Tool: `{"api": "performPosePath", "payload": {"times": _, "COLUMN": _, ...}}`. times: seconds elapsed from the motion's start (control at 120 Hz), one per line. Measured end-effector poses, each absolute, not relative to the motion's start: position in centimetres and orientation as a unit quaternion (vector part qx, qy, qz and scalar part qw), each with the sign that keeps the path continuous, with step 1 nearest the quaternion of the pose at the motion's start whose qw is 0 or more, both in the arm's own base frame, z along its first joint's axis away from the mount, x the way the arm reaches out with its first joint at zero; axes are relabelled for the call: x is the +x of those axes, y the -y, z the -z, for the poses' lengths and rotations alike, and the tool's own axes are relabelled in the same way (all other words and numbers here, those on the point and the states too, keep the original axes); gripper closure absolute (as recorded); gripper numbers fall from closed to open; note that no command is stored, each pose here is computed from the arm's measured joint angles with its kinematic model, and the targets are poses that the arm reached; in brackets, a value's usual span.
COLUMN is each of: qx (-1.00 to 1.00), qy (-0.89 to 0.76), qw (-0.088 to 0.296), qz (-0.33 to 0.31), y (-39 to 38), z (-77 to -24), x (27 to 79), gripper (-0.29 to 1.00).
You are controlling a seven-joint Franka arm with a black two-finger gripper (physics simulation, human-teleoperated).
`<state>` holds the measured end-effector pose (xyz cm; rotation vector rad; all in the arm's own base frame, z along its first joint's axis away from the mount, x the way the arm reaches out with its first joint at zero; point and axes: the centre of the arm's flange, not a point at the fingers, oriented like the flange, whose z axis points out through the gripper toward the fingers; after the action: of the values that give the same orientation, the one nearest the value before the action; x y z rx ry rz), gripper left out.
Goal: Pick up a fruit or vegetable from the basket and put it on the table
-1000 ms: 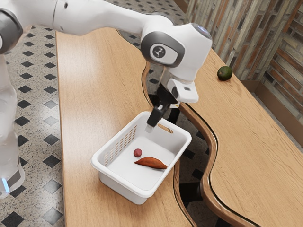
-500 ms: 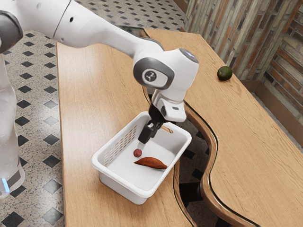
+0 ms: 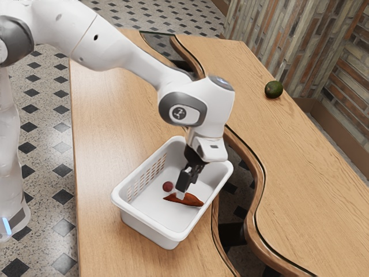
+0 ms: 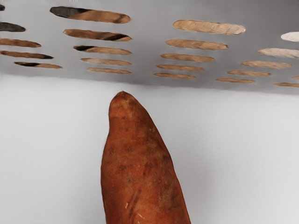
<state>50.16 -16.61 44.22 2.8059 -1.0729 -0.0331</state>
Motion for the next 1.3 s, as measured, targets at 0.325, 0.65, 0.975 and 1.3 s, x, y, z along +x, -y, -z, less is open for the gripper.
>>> {"api": "performPosePath", "payload": {"times": 0.325, "qx": 0.934, "qy": 0.350, "qw": 0.073, "qz": 0.004, "y": 16.5, "z": -42.0, "x": 51.2, "gripper": 0.00}}
{"api": "performPosePath", "payload": {"times": 0.65, "qx": 0.934, "qy": 0.348, "qw": 0.077, "qz": 0.007, "y": 16.6, "z": -40.3, "x": 51.8, "gripper": 0.01}}
{"api": "performPosePath", "payload": {"times": 0.975, "qx": 0.938, "qy": 0.336, "qw": 0.079, "qz": 0.006, "y": 16.1, "z": -40.0, "x": 52.1, "gripper": -0.12}}
{"api": "performPosePath", "payload": {"times": 1.3, "qx": 0.949, "qy": 0.306, "qw": 0.075, "qz": 0.012, "y": 15.0, "z": -40.5, "x": 52.1, "gripper": 0.38}}
